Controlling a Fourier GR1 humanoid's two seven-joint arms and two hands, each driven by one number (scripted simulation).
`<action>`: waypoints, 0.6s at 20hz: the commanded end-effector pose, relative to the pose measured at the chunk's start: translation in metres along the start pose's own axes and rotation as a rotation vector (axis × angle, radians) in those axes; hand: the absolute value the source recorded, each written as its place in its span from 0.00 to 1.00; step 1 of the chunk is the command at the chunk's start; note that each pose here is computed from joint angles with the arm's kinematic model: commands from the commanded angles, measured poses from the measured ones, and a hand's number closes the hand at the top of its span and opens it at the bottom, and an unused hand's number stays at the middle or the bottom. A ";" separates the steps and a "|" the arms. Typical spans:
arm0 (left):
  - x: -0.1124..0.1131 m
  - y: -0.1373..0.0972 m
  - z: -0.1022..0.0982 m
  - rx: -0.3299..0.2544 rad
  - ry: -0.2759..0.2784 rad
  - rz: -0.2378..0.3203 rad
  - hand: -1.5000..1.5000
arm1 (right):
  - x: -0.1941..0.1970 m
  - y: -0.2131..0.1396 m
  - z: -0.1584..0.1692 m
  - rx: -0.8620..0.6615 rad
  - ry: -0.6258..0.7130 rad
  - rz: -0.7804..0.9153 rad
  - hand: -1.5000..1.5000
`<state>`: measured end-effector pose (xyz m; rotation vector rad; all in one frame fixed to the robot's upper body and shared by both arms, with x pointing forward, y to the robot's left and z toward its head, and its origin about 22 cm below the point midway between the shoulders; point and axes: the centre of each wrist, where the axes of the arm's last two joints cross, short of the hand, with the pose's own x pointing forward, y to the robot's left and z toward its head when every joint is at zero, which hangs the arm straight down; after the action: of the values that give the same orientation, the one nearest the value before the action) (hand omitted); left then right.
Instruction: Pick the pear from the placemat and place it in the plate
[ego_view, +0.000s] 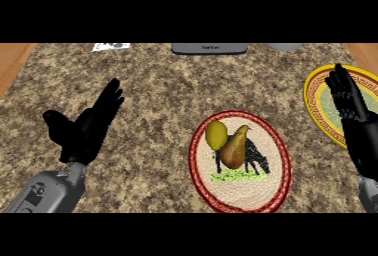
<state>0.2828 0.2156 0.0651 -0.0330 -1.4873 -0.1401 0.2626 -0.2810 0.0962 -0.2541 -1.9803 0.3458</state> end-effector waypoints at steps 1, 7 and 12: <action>-0.011 -0.007 0.012 0.055 0.039 -0.022 0.50 | 0.001 0.010 0.012 -0.018 0.022 -0.056 1.00; -0.051 0.033 0.020 0.208 0.180 -0.108 0.50 | -0.006 -0.020 0.000 0.068 0.095 0.410 1.00; -0.065 0.041 0.022 0.268 0.208 -0.108 0.50 | -0.045 0.056 0.053 -0.202 0.135 0.420 1.00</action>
<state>0.2626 0.2539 0.0138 0.2308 -1.3157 -0.0531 0.2565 -0.2812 0.0676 -0.6857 -1.8294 0.5165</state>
